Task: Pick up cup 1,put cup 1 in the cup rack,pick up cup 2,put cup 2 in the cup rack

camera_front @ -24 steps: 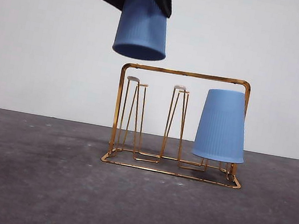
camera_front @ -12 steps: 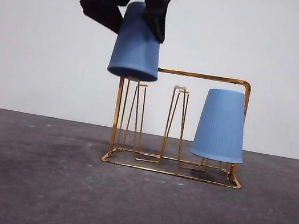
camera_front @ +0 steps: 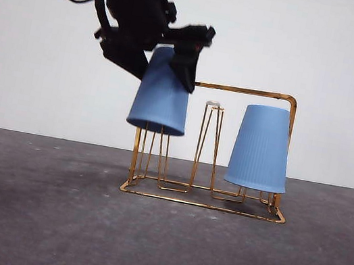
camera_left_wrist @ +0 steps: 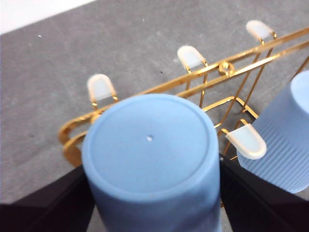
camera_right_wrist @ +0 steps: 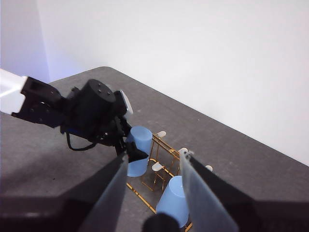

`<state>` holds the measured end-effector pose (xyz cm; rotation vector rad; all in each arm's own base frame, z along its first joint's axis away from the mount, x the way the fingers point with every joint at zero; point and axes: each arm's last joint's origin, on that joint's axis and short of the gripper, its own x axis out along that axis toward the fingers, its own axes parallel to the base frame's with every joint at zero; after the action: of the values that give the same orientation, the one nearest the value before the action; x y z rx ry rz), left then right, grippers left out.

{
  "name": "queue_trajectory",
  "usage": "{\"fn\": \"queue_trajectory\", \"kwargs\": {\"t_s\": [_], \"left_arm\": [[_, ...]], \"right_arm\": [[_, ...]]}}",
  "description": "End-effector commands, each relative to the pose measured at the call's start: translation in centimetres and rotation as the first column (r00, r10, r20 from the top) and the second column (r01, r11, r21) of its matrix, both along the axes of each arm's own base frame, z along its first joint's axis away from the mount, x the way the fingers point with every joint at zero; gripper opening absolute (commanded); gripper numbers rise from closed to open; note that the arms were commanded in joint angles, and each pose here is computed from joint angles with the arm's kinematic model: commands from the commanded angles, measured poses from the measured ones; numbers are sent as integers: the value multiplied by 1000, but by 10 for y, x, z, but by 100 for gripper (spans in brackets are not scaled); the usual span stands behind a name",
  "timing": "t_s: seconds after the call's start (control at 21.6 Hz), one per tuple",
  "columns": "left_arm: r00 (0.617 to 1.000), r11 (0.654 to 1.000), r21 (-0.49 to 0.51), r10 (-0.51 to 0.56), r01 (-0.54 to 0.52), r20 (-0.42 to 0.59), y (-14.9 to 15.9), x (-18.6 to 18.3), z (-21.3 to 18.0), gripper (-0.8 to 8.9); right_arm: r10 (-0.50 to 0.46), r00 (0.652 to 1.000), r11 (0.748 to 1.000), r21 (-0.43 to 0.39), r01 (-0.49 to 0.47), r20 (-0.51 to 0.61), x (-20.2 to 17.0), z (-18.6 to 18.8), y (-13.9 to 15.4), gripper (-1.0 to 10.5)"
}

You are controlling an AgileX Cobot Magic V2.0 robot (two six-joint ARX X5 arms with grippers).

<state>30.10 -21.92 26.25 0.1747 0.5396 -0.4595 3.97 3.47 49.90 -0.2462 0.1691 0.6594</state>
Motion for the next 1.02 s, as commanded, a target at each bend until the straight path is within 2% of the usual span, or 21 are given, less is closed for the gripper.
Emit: {"fn": "queue_trajectory", "kwargs": {"t_s": [0.05,0.46,0.92,0.97,1.02], "left_arm": [[1000,1000,-4,8,-8,-10,-2,4,-9,-8],[996,999,41,30,-27,-87,-5,14,-39,-8],[986,996,89,47,-33,-163,-1,13,-50,8],[983,995,94,53,-37,-176,0,13,-51,61],[980,995,97,55,-38,-189,2,13,-51,171]], "right_arm": [[0,1000,1000,-2,0,1,0,-1,0,189],[-16,1000,1000,-12,16,-2,0,-2,-1,189],[-17,1000,1000,-19,17,-3,0,-2,-1,188],[-17,1000,1000,-20,17,-3,0,-2,-1,188],[-17,1000,1000,-20,17,-3,0,-2,-1,188]]}}
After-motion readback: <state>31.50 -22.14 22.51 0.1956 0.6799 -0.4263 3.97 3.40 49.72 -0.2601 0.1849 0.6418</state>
